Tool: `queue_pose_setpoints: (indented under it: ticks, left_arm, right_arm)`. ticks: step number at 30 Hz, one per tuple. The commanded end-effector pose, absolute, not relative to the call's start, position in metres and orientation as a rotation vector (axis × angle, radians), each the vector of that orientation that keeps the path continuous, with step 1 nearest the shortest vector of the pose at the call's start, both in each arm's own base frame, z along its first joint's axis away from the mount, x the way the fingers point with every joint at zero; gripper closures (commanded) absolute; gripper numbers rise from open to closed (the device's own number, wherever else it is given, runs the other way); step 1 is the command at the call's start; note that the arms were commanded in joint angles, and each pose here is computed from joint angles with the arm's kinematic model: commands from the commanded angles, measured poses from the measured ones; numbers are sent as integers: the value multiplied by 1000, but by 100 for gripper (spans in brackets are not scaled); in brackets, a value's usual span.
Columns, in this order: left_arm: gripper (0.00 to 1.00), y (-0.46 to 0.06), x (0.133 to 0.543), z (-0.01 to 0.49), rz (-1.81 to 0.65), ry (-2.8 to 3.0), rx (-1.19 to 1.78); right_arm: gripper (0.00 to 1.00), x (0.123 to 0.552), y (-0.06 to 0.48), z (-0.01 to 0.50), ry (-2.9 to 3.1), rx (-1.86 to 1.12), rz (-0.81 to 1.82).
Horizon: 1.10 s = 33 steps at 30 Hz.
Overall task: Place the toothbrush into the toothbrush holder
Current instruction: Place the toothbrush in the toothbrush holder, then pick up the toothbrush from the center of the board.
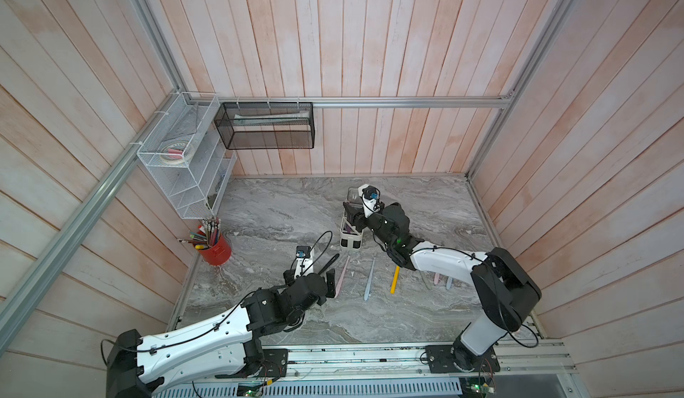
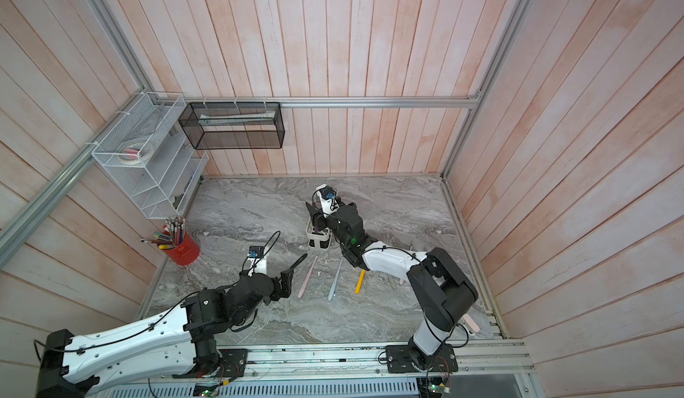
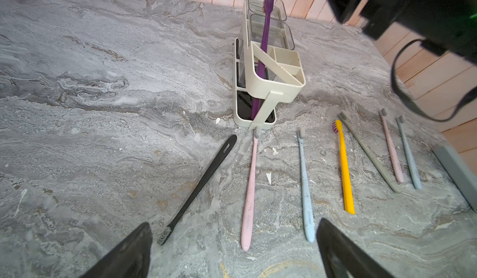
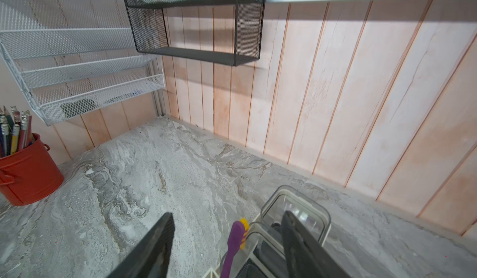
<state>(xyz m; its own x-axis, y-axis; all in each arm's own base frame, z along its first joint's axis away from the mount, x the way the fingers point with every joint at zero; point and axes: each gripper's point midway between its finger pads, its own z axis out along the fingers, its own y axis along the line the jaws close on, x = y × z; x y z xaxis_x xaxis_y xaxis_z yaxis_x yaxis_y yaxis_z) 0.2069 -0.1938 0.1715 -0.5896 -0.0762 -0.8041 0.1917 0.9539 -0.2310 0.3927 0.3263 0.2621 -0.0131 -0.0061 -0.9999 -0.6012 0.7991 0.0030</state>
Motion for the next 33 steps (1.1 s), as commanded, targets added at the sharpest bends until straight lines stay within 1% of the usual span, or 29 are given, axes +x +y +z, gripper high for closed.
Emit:
queue_pose_setpoints:
  ticks: [1, 6, 8, 10, 13, 16, 20, 24, 28, 33]
  left_arm:
    - [0, -193, 207, 170, -374, 2179, 59]
    - [0, -189, 205, 158, -343, 2229, 27]
    - [0, -187, 204, 150, -326, 2263, -1]
    - [0, -189, 203, 144, -327, 2286, -14]
    - [0, -188, 202, 135, -330, 2315, -35]
    - [0, -193, 201, 130, -353, 2342, -23]
    - [0, -201, 199, 123, -377, 2370, -15]
    - [1, -200, 202, 110, -309, 2420, -31]
    - [2, -200, 206, 98, -261, 2470, -37]
    - [6, -187, 212, 96, -236, 2461, -62]
  right_arm:
    - [26, 384, 311, 303, 1460, -443, 496]
    - [12, 359, 285, 329, 1450, -368, 545]
    - [10, 349, 272, 332, 1468, -323, 565]
    - [3, 338, 262, 329, 1492, -293, 598]
    - [2, 325, 247, 318, 1567, -230, 638]
    - [2, 316, 232, 301, 1671, -189, 613]
    - [2, 308, 199, 269, 1827, -72, 507]
    - [2, 304, 181, 224, 2028, -14, 366]
    - [2, 296, 182, 206, 2058, 9, 422]
    - [2, 290, 188, 204, 2048, -13, 485]
